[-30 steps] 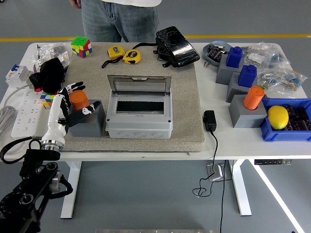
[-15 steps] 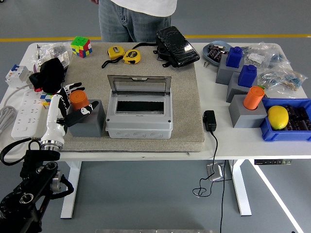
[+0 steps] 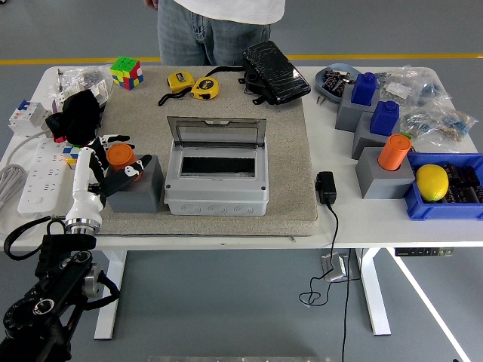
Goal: Fetch the battery,place it into the box,close the lid of the box
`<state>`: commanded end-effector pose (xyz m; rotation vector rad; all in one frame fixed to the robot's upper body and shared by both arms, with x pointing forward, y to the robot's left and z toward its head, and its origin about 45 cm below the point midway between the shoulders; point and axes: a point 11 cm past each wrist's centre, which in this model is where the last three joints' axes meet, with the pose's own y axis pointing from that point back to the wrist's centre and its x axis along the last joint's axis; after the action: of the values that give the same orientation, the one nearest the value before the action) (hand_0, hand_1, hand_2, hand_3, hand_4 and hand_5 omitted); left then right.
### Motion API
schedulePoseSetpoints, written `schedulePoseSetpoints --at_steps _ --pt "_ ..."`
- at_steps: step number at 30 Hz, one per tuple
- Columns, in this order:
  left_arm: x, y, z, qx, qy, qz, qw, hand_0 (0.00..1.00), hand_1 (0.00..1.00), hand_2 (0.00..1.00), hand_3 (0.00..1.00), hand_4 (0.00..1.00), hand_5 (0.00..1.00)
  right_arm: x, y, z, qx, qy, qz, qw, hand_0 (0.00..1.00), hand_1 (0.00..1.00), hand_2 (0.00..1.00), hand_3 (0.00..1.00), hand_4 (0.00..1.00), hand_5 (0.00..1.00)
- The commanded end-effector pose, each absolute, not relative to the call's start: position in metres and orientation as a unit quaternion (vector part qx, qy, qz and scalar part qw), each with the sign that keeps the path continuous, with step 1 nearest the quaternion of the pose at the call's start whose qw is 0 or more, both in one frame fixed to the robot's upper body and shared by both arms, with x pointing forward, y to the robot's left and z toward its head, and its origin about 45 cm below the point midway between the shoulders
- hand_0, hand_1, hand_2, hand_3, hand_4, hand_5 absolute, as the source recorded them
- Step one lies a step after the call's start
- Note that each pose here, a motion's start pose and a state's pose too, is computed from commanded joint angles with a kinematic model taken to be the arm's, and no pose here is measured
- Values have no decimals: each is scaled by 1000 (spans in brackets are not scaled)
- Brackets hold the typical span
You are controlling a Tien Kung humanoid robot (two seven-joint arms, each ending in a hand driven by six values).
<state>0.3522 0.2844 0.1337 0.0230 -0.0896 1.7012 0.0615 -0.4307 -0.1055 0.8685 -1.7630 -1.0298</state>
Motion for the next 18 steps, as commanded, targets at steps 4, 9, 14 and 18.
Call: schedulePoseSetpoints --at_steps 4,9,14,18 --pt "353 280 134 8 -40 750 660 556 628 488 500 998 54 61 -431 -105 350 -712 -416 446 821 777 756 795 998 998" --pt "354 276 134 7 -39 748 662 556 628 488 500 998 54 62 -431 -105 350 -712 -416 445 821 777 756 795 998 998" --pt "357 272 134 4 -37 747 664 567 635 489 502 998 50 63 -431 -105 350 -713 -415 443 821 778 756 795 998 998" --pt "358 268 134 2 -36 743 668 571 637 493 504 998 49 64 -431 -105 350 -714 -415 442 821 778 756 795 998 998"
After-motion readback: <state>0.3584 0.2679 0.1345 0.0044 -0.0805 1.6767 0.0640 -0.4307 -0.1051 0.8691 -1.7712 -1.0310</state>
